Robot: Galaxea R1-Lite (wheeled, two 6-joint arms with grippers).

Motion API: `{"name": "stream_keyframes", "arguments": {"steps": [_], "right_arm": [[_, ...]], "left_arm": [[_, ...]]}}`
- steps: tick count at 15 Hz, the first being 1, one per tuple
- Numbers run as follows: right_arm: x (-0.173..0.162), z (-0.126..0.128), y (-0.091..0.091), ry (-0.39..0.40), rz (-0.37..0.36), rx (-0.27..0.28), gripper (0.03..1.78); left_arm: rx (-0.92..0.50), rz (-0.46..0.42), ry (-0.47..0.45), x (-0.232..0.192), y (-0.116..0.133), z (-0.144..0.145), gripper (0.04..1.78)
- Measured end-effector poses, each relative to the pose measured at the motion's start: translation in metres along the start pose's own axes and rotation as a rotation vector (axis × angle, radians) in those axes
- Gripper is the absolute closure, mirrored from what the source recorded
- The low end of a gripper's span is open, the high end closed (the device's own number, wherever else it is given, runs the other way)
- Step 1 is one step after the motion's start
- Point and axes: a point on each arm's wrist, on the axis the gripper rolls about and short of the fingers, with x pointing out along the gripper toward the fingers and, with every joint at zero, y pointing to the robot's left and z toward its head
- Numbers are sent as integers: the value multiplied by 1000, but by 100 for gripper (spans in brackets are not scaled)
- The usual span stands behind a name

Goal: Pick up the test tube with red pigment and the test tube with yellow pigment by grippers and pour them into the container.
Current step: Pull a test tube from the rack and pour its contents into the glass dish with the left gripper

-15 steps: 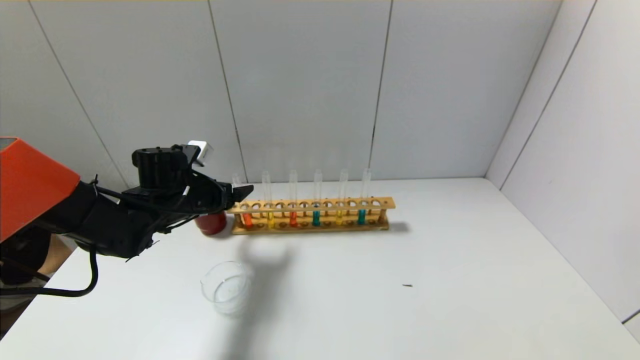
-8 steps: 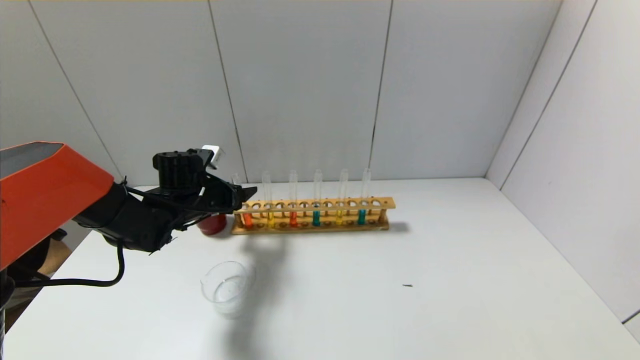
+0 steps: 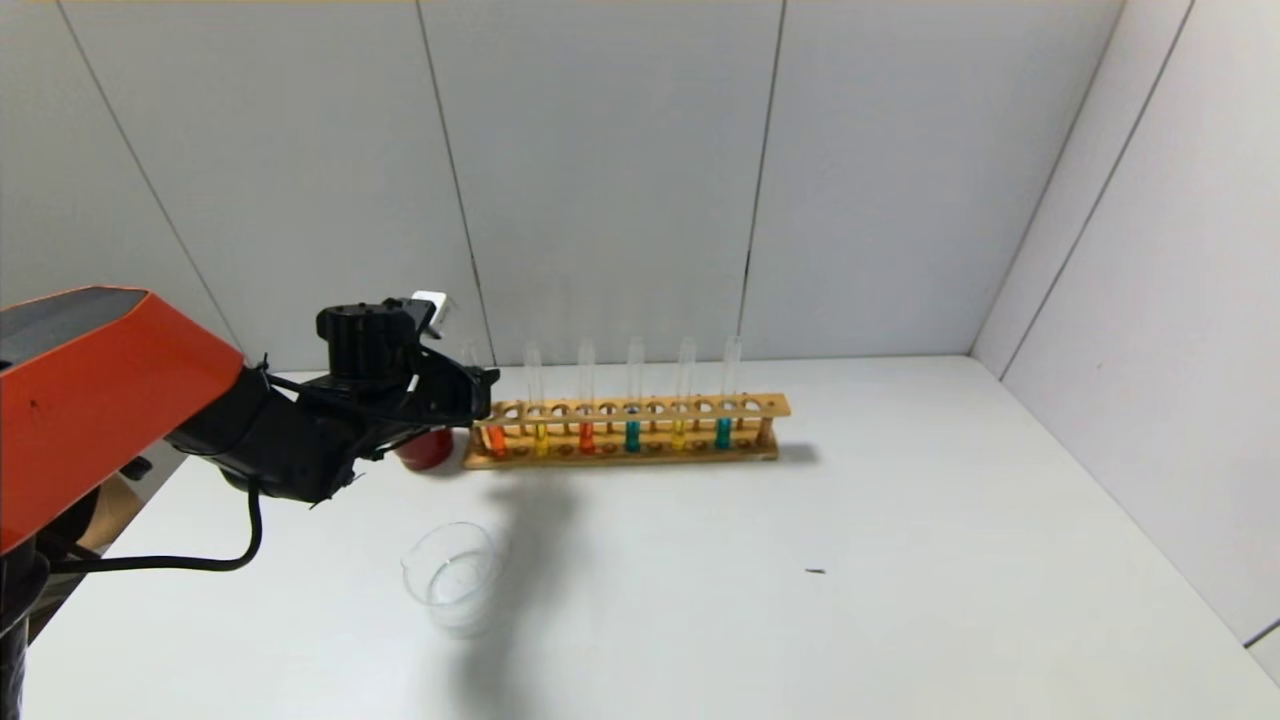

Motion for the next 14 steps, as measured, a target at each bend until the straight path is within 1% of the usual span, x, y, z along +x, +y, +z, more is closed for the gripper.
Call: {"name": "stream_keyframes", "arguments": {"steps": [3,5,8,11,14], "right_arm": [[0,0,0,0,0,0,6],[0,0,0,0,0,0,6],[0,0,0,0,0,0,6],[0,0,0,0,0,0,6],[0,0,0,0,0,0,6]], "left_arm": [[0,2,-4,-1,-2,2,150],[5,16,-23,-9,-3,13,150],[15,26,-64,-35,-9,50,150],[32,25,-144,-76,-18,99,150],[77,28,-203,-122,-28,136,150]]}}
